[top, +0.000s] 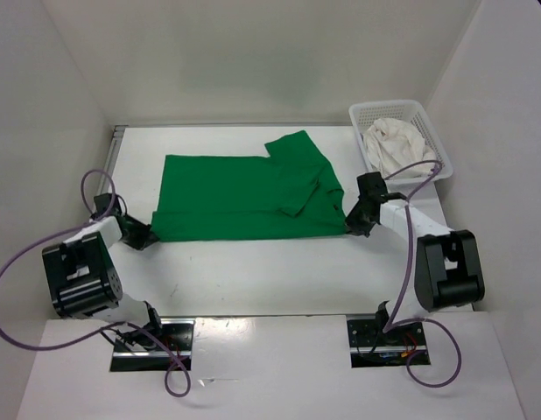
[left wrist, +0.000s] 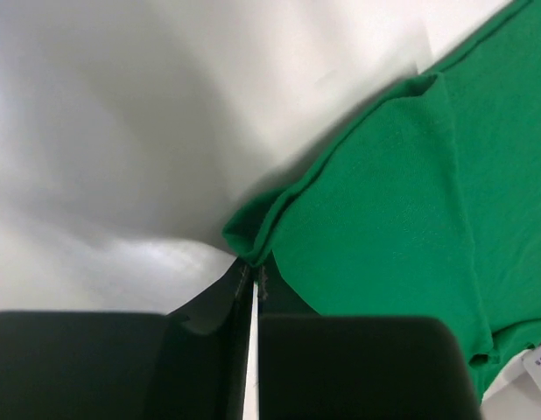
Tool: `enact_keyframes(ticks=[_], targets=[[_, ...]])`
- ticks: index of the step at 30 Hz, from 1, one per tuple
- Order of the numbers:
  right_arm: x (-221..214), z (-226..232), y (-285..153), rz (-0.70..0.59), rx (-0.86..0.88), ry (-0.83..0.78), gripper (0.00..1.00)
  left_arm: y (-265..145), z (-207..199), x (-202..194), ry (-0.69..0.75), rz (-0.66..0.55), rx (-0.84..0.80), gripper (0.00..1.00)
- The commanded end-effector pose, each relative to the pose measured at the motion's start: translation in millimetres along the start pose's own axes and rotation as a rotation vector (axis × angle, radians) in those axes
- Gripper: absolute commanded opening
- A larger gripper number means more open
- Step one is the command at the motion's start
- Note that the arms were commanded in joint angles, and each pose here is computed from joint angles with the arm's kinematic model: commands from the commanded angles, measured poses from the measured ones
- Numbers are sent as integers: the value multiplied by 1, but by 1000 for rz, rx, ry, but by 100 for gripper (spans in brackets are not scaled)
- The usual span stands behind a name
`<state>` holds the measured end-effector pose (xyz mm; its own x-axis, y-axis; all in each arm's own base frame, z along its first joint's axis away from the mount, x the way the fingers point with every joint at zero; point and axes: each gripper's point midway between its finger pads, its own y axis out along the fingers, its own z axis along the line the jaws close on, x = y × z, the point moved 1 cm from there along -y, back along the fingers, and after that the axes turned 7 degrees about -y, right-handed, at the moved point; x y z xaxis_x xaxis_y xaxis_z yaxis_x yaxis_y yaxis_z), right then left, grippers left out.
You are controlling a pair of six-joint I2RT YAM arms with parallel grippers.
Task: Fold and stack the t-shirts
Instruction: Fold the flattened tshirt in 1/3 of the way
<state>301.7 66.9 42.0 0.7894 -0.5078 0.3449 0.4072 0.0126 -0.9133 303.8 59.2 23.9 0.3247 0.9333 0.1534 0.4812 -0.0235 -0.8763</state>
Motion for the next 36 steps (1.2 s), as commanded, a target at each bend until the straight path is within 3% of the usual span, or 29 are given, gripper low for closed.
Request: enact_keyframes(ticks=[1, 4, 6, 8, 10, 11, 14, 15, 17, 19, 20, 21, 24, 28, 29, 32, 36], targets=[[-15, -12, -24, 53, 22, 57, 3, -21, 45, -25, -72, 55, 100, 6], [-16, -19, -34, 84, 59, 111, 3, -42, 37, -30, -130, 35, 43, 17], [-18, -16, -43, 83, 77, 120, 16, -58, 33, -31, -157, 21, 17, 33], [-17, -16, -55, 61, 94, 118, 36, -62, 35, -36, -161, 41, 22, 65], [-13, -14, -66, 35, 113, 117, 45, -65, 29, -36, -131, 42, -17, 95], [-10, -12, -68, 27, 118, 104, 50, -70, 19, -28, -114, 22, -40, 100], [5, -4, -80, -14, 146, 62, 52, -78, 6, -11, -33, -29, -41, 100], [13, 1, -85, -41, 163, 42, 49, -83, -9, -4, 0, -43, -68, 100], [15, 20, -78, -37, 210, -6, 31, -84, -42, -12, 112, -46, -181, 96], [7, 48, -74, -12, 271, -85, 10, -78, -62, -31, 170, 7, -250, 70], [5, 62, -63, -5, 301, -111, 5, -76, -80, -55, 231, 40, -289, 42], [1, 78, -62, 4, 344, -126, 0, -72, -85, -69, 265, 54, -285, 32], [-11, 113, -45, 29, 428, -184, 0, -60, -100, -123, 388, 118, -268, 19], [-16, 133, -20, 61, 456, -221, 31, -46, -112, -176, 468, 223, -317, 21], [-13, 137, -13, 65, 453, -221, 34, -45, -112, -191, 489, 248, -318, 21], [-13, 143, -6, 82, 462, -240, 41, -35, -108, -201, 499, 273, -296, 22], [-18, 146, 1, 100, 467, -248, 42, -28, -102, -198, 496, 253, -267, 24]])
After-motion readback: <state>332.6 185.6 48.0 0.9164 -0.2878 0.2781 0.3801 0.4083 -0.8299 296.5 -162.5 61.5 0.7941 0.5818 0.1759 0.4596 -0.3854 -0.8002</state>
